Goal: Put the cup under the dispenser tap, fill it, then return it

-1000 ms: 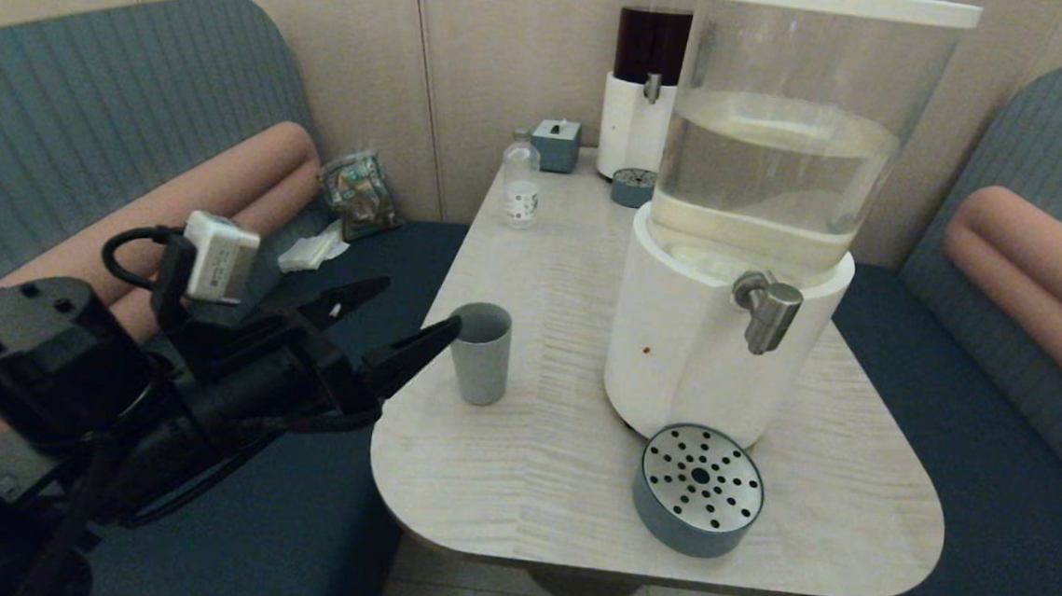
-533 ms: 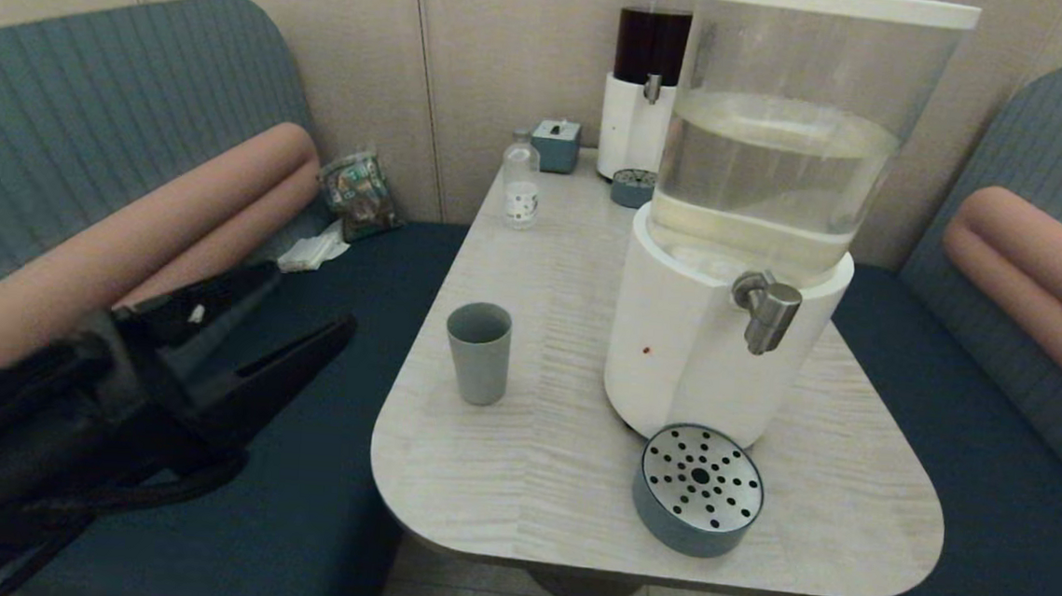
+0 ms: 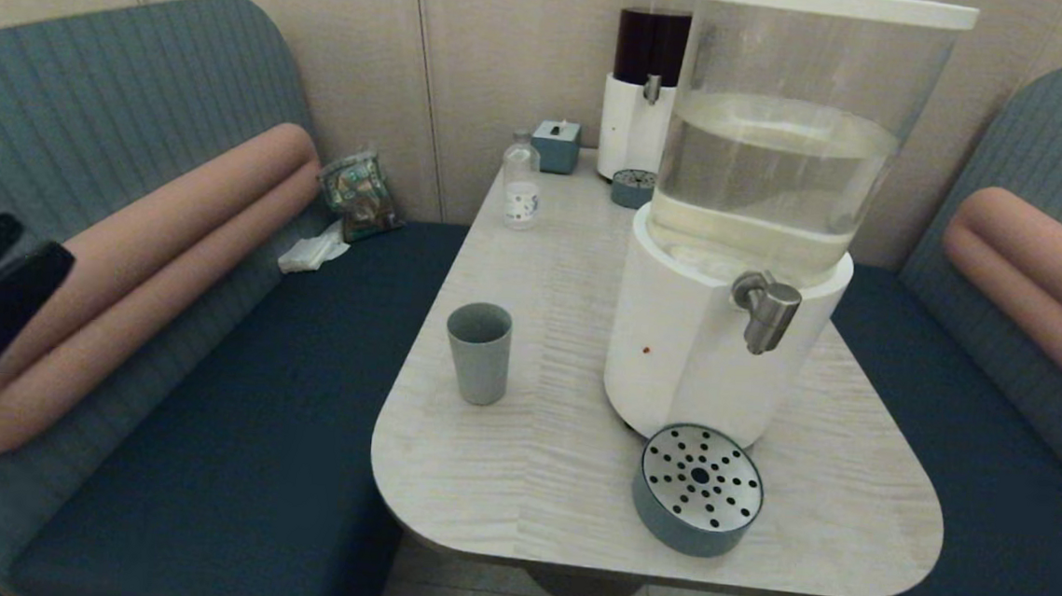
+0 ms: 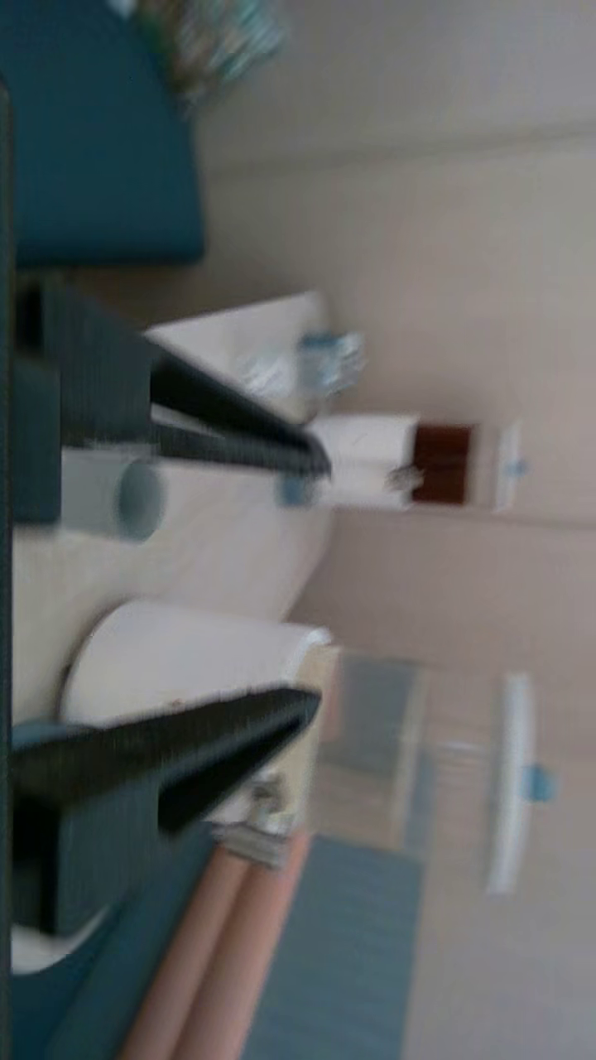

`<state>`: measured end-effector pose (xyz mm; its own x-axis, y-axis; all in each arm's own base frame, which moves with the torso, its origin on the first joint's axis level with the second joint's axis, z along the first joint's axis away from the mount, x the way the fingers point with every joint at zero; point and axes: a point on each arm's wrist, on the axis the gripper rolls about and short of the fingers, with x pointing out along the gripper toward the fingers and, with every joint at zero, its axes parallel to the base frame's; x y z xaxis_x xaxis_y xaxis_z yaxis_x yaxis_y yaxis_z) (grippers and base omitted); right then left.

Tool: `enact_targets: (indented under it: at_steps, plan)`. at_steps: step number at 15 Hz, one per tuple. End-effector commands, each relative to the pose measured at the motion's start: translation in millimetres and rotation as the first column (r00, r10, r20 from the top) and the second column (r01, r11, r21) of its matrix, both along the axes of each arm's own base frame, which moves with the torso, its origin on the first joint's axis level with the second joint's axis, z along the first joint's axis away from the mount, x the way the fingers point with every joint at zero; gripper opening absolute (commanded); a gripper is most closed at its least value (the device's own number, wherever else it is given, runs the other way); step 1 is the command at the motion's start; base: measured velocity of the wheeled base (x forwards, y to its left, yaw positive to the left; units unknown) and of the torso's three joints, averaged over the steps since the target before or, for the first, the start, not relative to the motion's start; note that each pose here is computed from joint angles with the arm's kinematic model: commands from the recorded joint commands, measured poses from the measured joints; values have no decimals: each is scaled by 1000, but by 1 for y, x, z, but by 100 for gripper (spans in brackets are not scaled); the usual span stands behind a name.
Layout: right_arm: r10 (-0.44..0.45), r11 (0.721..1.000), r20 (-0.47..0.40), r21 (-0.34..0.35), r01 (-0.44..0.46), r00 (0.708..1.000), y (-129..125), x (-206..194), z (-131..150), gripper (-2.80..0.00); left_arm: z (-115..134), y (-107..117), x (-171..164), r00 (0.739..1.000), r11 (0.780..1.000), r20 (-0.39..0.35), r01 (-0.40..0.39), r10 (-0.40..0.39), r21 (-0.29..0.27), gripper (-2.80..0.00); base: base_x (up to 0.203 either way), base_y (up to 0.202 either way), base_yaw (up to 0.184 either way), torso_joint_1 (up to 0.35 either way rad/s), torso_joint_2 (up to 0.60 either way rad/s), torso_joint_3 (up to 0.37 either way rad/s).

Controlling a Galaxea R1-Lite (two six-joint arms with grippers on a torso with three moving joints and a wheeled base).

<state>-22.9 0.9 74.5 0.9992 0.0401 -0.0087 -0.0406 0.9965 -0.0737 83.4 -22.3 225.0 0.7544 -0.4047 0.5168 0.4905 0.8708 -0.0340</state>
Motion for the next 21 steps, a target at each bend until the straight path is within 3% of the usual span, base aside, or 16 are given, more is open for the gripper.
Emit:
enact_targets:
  at_steps: [1,6,8,9,11,12,13,14,15,16,17,18,19,20,21]
  plan:
    - [0,1000,1,-1,0,1000,0,0,0,-280,13,7,-26,994,999,109,-26,29,-24,-280,0,0,0,0,0,0]
    - [1,1000,1,-1,-1,1000,0,0,0,-280,16,18,-83,948,970,216,-211,233,-122,-280,0,0,0,0,0,0]
    - [0,1000,1,-1,0,1000,0,0,0,-280,6,17,-101,937,966,246,-221,250,-138,-280,0,0,0,0,0,0]
    - [0,1000,1,-1,0,1000,0,0,0,-280,-2,16,-110,945,970,234,-202,230,-137,-280,0,0,0,0,0,0]
    - [0,1000,1,-1,0,1000,0,0,0,-280,-15,16,-127,976,976,173,-98,132,-193,-280,0,0,0,0,0,0]
    - [0,1000,1,-1,0,1000,0,0,0,-280,-18,16,-135,994,969,86,-46,69,-244,-280,0,0,0,0,0,0]
    - [1,1000,1,-1,-1,1000,0,0,0,-280,-19,16,-145,999,954,38,6,6,-300,-280,0,0,0,0,0,0]
    - [0,1000,1,-1,0,1000,0,0,0,-280,-26,16,-153,999,947,18,33,-29,-320,-280,0,0,0,0,0,0]
    - [1,1000,1,-1,-1,1000,0,0,0,-280,-42,16,-152,1000,956,-18,17,-24,-293,-280,0,0,0,0,0,0]
    - [0,1000,1,-1,0,1000,0,0,0,-280,-59,16,-143,998,973,-64,-41,27,-229,-280,0,0,0,0,0,0]
    - [0,1000,1,-1,0,1000,0,0,0,-280,-82,16,-128,987,985,-123,-117,102,-127,-280,0,0,0,0,0,0]
    - [1,1000,1,-1,-1,1000,0,0,0,-280,-98,16,-120,974,983,-137,-184,181,-6,-280,0,0,0,0,0,0]
    - [0,1000,1,-1,0,1000,0,0,0,-280,-109,17,-115,957,966,-150,-235,250,108,-280,0,0,0,0,0,0]
    - [0,1000,1,-1,0,1000,0,0,0,-280,-121,17,-111,930,946,-213,-262,300,190,-280,0,0,0,0,0,0]
    - [0,1000,1,-1,0,1000,0,0,0,-280,-132,18,-108,883,918,-283,-307,374,252,-280,0,0,0,0,0,0]
